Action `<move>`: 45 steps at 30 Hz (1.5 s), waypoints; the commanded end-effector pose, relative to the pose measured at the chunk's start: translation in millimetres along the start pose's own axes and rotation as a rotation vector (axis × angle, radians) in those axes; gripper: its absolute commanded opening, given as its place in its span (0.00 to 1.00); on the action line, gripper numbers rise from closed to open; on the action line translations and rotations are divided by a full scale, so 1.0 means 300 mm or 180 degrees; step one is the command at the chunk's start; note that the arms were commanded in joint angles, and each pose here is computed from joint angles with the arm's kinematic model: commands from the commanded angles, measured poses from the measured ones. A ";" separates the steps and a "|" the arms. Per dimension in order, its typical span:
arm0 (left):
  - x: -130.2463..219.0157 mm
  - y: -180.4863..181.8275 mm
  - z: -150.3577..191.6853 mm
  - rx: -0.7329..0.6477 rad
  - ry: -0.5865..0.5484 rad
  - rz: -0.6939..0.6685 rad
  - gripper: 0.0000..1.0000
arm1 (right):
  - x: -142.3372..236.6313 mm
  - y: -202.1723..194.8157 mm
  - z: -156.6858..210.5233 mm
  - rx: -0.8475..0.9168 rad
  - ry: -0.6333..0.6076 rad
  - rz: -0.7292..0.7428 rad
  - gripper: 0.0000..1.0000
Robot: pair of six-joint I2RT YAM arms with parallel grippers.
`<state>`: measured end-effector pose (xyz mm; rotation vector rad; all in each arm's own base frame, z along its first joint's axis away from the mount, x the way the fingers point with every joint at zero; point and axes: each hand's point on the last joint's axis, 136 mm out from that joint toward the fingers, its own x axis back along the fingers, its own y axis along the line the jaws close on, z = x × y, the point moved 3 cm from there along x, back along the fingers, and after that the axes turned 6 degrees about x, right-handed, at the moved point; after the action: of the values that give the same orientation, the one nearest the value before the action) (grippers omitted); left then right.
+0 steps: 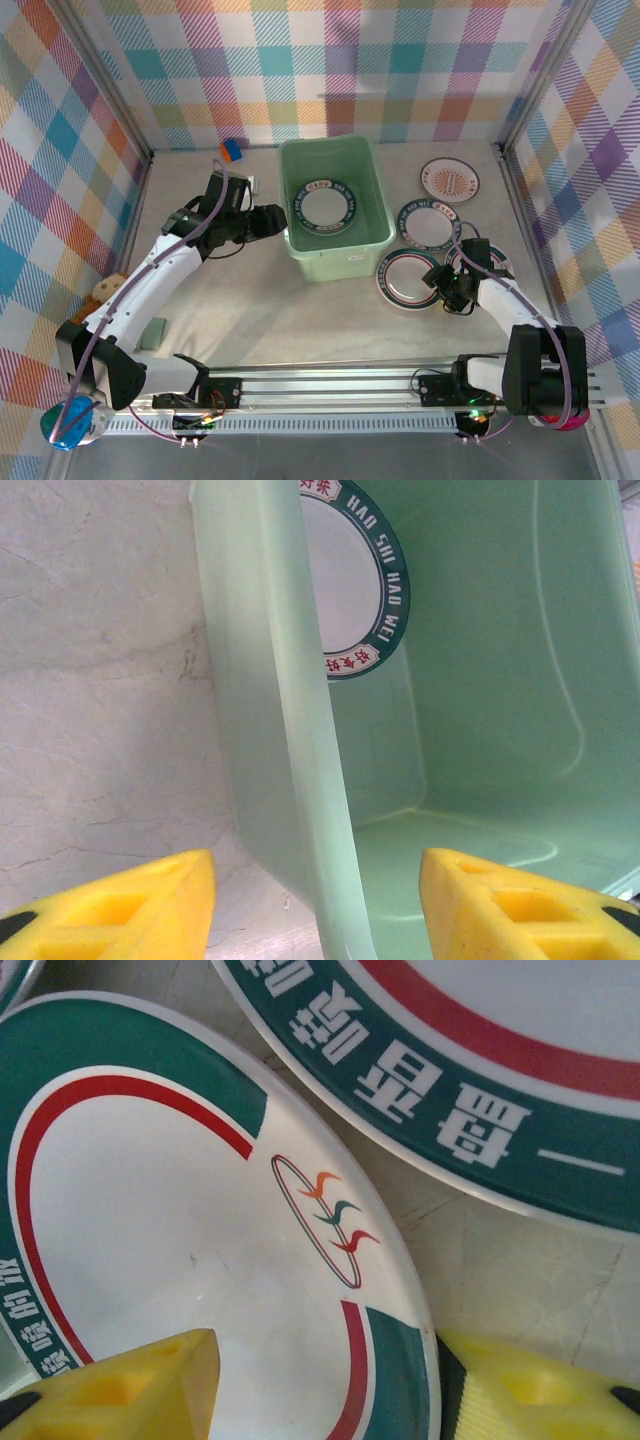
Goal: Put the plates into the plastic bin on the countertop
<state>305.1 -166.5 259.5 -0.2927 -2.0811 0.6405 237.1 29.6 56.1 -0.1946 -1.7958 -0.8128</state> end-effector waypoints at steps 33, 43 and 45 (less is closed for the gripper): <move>0.042 -0.010 0.015 0.0007 -0.0140 0.0105 0.56 | 0.086 -0.058 0.023 -0.0028 -0.0429 0.0117 0.01; 0.062 -0.019 0.018 -0.0025 -0.0147 0.0162 0.56 | 0.272 0.019 -0.013 -0.0103 -0.0905 -0.0186 0.00; 0.067 -0.022 0.017 -0.0040 -0.0148 0.0174 0.56 | 0.310 0.034 -0.020 -0.0135 -0.0985 -0.0241 0.00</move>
<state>296.0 -162.9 267.7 -0.3098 -2.1144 0.6751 210.1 12.8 117.4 -0.2718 -2.0459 -0.8646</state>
